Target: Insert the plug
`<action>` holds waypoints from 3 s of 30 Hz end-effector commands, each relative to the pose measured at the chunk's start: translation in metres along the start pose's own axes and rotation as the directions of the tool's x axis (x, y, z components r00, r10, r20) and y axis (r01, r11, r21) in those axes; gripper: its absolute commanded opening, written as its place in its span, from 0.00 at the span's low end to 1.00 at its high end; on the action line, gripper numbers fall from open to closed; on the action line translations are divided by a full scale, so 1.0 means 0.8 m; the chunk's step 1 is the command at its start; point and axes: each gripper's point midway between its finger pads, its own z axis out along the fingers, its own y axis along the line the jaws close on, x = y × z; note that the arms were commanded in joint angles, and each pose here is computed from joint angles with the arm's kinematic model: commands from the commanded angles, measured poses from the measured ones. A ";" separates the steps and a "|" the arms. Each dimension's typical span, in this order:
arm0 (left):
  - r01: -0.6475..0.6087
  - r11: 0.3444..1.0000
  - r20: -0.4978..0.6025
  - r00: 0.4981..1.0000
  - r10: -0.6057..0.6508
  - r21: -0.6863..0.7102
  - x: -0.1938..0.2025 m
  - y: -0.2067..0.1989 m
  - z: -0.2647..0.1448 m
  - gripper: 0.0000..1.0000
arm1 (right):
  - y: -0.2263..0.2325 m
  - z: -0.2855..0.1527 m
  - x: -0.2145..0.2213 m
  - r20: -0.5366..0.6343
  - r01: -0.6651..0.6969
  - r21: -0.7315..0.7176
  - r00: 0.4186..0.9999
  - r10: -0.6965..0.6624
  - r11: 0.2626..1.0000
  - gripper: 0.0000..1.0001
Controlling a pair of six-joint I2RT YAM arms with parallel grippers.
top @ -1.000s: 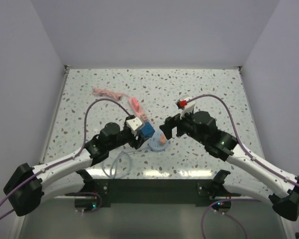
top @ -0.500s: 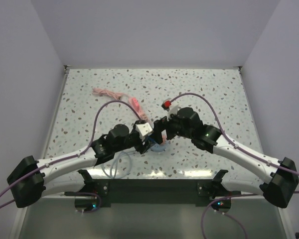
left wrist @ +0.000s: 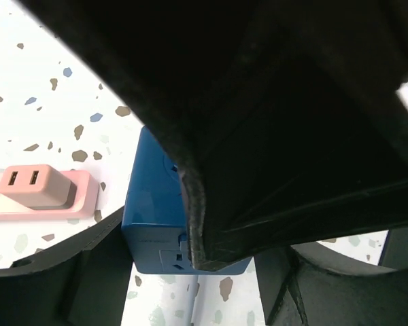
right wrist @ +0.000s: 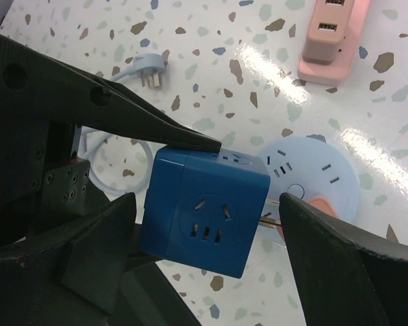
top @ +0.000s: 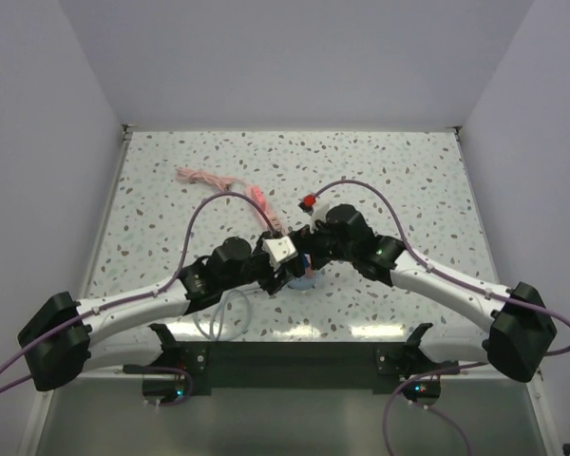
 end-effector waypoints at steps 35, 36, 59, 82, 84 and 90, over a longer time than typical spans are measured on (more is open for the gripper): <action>-0.125 0.988 0.493 0.857 0.152 -0.088 -0.124 0.003 -0.088 0.87 | 0.020 -0.038 -0.090 0.170 -0.194 -0.350 0.949 0.266 0.916 0.00; -0.123 0.988 0.498 0.854 0.151 -0.088 -0.124 0.004 -0.090 0.87 | 0.022 -0.041 -0.094 0.181 -0.197 -0.360 0.944 0.276 0.912 0.00; -0.098 0.984 0.638 0.750 0.171 -0.149 -0.166 0.015 -0.103 1.00 | 0.083 -0.117 -0.123 0.222 -0.179 -0.638 0.889 0.402 0.749 0.00; -0.190 0.981 0.559 0.809 0.182 -0.045 -0.137 -0.003 -0.057 0.00 | 0.032 -0.084 -0.092 0.240 -0.222 -0.457 0.901 0.360 0.861 0.64; -0.176 0.984 0.547 0.820 0.168 -0.039 -0.127 0.000 -0.056 0.00 | 0.019 -0.090 -0.088 0.268 -0.208 -0.383 0.907 0.324 0.900 0.73; -0.125 0.991 0.542 0.830 0.134 -0.053 -0.106 0.021 -0.066 0.00 | -0.011 -0.113 -0.090 0.357 -0.204 -0.194 0.897 0.262 0.960 0.81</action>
